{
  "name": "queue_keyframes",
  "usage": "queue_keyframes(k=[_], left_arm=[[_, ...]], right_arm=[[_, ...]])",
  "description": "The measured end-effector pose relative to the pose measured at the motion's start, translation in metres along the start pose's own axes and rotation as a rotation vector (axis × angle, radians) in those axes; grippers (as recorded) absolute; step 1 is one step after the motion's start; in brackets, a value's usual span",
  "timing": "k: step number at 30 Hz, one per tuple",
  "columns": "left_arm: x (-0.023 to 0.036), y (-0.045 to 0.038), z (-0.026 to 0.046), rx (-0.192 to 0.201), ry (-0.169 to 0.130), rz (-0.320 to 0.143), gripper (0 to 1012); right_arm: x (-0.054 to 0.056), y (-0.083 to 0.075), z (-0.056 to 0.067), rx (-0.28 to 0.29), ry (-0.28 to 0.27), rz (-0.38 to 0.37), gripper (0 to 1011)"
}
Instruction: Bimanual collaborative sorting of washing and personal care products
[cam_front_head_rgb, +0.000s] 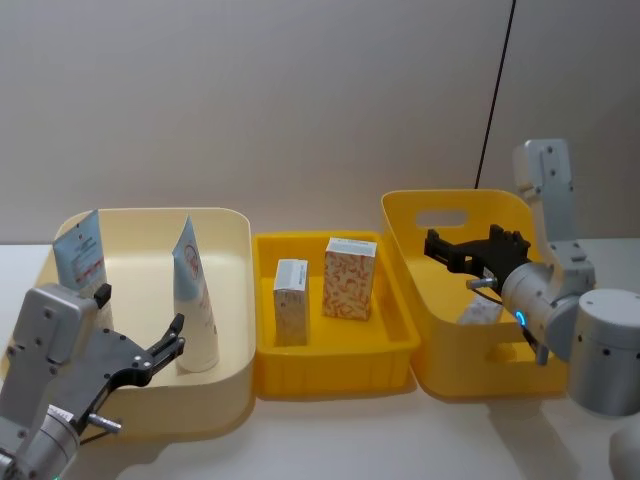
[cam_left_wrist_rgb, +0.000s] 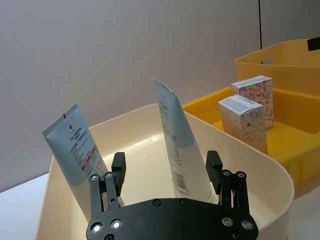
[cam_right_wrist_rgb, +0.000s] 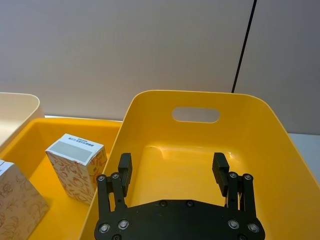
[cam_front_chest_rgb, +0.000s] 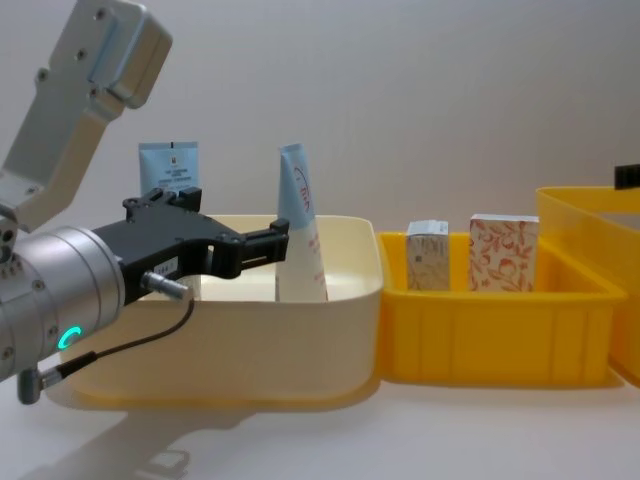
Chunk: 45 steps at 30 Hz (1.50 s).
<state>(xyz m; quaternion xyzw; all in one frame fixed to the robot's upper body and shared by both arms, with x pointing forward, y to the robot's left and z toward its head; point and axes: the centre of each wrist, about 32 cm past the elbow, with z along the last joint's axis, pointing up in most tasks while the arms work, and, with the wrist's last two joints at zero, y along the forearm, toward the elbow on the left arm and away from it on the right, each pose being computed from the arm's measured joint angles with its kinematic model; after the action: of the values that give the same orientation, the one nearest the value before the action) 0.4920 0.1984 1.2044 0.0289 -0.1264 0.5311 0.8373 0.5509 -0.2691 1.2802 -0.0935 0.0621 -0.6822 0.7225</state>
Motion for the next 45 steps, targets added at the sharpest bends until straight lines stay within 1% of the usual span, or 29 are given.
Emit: queue_keyframes(k=[5,11,15,16,19,20,21,25,35,45], left_arm=[[0.0,0.0,0.0,0.0,0.0,0.0,1003],[0.0,0.0,0.0,0.0,0.0,0.0,1003],[0.0,0.0,0.0,0.0,0.0,0.0,1003],[0.0,0.0,0.0,0.0,0.0,0.0,1003],[0.0,0.0,0.0,0.0,0.0,0.0,1003],[0.0,0.0,0.0,0.0,0.0,0.0,1003],[0.0,0.0,0.0,0.0,0.0,0.0,1003],[0.0,0.0,0.0,0.0,0.0,0.0,1003],[0.0,0.0,0.0,0.0,0.0,0.0,1003],[0.0,0.0,0.0,0.0,0.0,0.0,1003]], right_arm=[[0.002,-0.002,0.0,0.007,0.003,-0.002,1001],[0.011,-0.014,0.0,0.053,0.012,-0.013,1001],[0.023,-0.025,-0.003,0.093,0.025,-0.023,1001],[0.028,-0.03,-0.005,0.109,0.031,-0.026,1001],[0.038,-0.039,-0.007,0.138,0.042,-0.034,1001],[0.038,-0.039,-0.007,0.138,0.042,-0.034,1001],[0.042,-0.043,-0.008,0.152,0.045,-0.04,1001],[0.051,-0.053,-0.011,0.179,0.053,-0.047,1001],[0.061,-0.065,-0.013,0.216,0.057,-0.058,1001],[0.066,-0.071,-0.014,0.231,0.058,-0.063,1001]])
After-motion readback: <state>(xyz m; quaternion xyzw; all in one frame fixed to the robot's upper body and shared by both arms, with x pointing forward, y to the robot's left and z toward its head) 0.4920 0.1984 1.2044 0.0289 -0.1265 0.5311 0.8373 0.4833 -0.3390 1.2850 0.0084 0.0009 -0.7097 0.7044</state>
